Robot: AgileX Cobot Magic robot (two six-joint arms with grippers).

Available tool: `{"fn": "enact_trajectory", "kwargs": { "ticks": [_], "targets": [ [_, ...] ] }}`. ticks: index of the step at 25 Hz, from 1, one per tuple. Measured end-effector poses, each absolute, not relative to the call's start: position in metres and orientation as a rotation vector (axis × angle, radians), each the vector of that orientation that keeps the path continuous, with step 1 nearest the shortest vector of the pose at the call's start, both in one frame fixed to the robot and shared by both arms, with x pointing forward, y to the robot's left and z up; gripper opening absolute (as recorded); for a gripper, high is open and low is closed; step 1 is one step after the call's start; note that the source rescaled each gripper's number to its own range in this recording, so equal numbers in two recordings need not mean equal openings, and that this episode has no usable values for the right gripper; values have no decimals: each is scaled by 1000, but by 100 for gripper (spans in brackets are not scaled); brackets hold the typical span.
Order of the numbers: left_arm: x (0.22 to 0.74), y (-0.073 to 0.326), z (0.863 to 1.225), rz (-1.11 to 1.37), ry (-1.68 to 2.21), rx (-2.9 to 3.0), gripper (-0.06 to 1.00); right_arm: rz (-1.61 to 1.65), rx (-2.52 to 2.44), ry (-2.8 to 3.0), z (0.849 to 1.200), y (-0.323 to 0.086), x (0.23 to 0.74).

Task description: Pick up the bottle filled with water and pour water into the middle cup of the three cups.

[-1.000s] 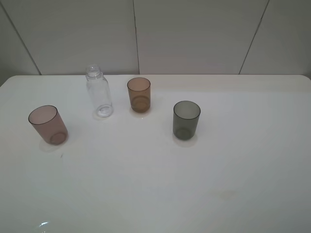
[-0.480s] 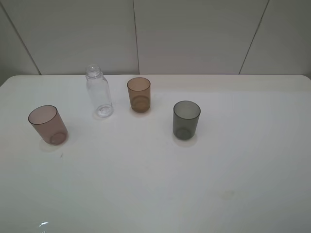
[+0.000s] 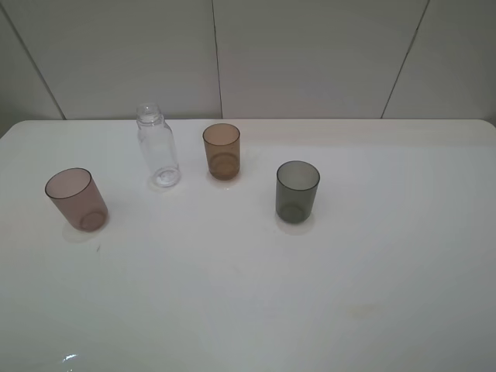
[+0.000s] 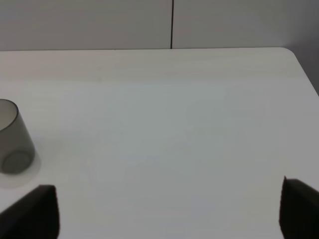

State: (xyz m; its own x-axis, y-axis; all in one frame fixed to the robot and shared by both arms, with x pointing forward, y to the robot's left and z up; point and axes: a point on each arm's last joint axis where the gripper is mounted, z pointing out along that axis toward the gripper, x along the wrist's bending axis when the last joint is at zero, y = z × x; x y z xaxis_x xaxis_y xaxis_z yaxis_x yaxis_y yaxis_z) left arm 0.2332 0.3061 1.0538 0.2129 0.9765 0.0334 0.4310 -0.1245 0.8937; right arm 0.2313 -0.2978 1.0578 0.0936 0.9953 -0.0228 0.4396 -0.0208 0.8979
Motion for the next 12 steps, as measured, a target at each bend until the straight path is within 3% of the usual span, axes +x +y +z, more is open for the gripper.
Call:
{"fn": "enact_trajectory", "kwargs": {
  "ticks": [12],
  "targets": [
    [232, 304, 1054, 919, 1500, 1567, 100, 884, 1578, 1457, 1058, -298, 231]
  ]
}}
